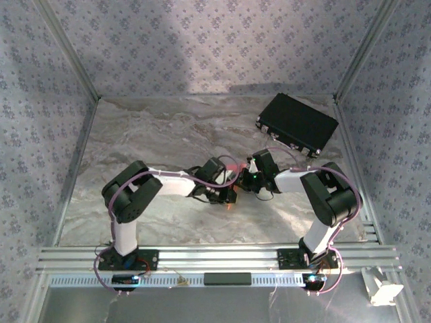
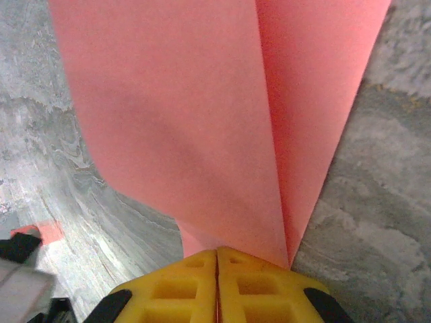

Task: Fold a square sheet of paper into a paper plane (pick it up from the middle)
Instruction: Fold the wing for the fifth time at the center of the table.

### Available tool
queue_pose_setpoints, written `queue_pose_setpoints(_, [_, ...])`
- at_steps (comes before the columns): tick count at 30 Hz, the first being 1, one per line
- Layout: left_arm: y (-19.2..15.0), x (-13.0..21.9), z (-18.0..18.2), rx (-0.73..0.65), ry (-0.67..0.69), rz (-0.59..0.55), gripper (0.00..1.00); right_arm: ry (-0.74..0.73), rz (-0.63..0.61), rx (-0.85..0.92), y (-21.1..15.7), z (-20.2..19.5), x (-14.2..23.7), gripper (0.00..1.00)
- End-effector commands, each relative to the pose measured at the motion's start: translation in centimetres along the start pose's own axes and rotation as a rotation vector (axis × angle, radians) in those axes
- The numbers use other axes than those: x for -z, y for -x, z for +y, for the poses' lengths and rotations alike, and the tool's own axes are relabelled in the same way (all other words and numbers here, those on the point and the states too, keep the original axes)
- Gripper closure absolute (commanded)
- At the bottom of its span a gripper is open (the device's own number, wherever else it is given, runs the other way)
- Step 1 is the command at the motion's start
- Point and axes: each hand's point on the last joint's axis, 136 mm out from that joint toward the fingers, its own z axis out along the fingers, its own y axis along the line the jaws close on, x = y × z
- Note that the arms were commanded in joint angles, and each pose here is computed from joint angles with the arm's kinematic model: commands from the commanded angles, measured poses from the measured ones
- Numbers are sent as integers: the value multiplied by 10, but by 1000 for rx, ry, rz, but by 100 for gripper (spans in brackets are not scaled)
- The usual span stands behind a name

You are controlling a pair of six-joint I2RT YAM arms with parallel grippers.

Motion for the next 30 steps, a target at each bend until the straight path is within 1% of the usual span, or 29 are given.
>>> queue_pose_setpoints(1, [-32,3,26,10,93,85,96,-195,53,-73,-27,-54,0,90])
queue_pose_setpoints(3, [-48,4,32,8,112,120,96,-197,50,-73,-26,-54,1,90])
queue_pose_setpoints(7, [-71,8,35,20,90,143,96,-199,49,-71,-25,-54,2,90])
queue_pose_setpoints(10, [-80,14,35,11,87,149,95,-199,48,-73,-25,-55,2,90])
queue_pose_setpoints(14, [-81,24,31,-12,87,130,95,-198,49,-74,-26,-54,2,90])
queue_pose_setpoints(17, [-71,37,12,-58,46,69,96,-189,46,-77,-25,-52,2,90])
queue_pose_setpoints(20, [-52,53,-4,-87,26,-31,96,-175,44,-79,-25,-48,2,90])
queue_pose_setpoints(24, [-23,63,-10,-55,-27,-116,96,-171,36,-80,-25,-47,4,90])
queue_pose_setpoints(26, [-8,62,-17,-46,-57,-133,95,-168,40,-82,-25,-47,3,90])
queue_pose_setpoints(30, [19,52,-25,-43,-33,-140,94,-166,43,-84,-25,-47,1,90])
